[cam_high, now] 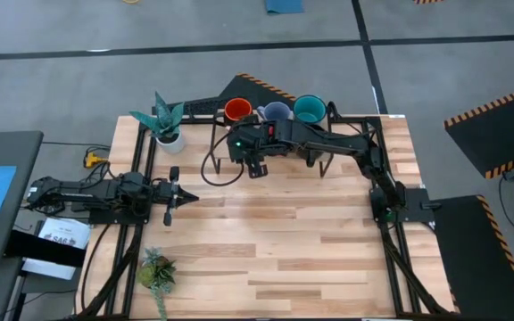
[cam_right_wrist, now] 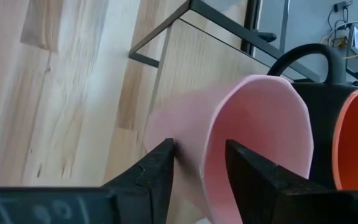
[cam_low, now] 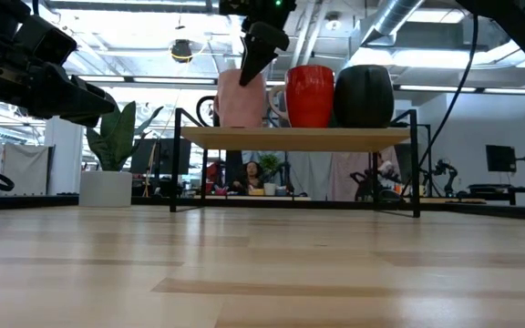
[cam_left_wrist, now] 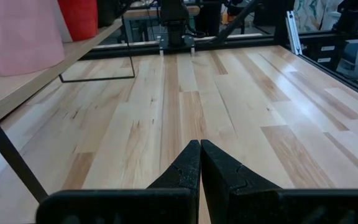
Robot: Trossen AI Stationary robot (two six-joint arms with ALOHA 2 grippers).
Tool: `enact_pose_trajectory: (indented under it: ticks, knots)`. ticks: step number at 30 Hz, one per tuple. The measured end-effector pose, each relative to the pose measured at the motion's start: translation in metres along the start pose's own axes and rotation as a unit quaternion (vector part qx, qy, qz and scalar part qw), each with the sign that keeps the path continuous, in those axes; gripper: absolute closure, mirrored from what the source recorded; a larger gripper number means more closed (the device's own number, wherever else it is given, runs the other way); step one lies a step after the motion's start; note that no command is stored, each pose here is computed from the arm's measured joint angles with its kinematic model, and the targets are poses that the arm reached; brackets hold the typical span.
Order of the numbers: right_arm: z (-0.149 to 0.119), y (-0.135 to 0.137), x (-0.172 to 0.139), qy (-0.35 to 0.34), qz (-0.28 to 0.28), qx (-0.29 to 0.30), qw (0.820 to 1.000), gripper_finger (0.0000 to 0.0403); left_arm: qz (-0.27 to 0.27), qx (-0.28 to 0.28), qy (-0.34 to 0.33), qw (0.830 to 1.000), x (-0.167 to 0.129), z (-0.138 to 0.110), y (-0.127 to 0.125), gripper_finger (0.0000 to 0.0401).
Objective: Place coffee mugs
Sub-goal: Put the pink mug on the shelf, then return to Home Position
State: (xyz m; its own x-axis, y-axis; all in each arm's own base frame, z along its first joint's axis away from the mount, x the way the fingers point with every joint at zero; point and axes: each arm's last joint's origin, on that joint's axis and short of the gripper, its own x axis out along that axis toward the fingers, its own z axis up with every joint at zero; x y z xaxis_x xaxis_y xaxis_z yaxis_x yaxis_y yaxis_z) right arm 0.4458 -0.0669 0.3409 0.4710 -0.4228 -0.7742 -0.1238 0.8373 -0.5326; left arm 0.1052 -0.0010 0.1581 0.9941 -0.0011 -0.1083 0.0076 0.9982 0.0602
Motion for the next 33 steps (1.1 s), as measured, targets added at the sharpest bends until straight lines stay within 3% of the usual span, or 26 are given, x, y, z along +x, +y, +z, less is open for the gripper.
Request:
enact_pose_trajectory:
  ticks: [11,23,33]
  knots:
    - [0.005,0.009,-0.016,-0.014,0.003,-0.023,1.000,0.0234,0.000,0.000,0.000,1.000,0.000,0.000,0.000,0.0401]
    - [-0.006,-0.004,-0.046,-0.022,-0.003,0.008,1.000,0.0234,0.000,0.000,0.000,1.000,0.000,0.000,0.000,0.0401]
    - [-0.046,-0.003,-0.112,0.004,0.122,0.121,0.985,0.0236,0.000,0.000,0.000,1.000,0.000,0.000,0.000,0.0401]
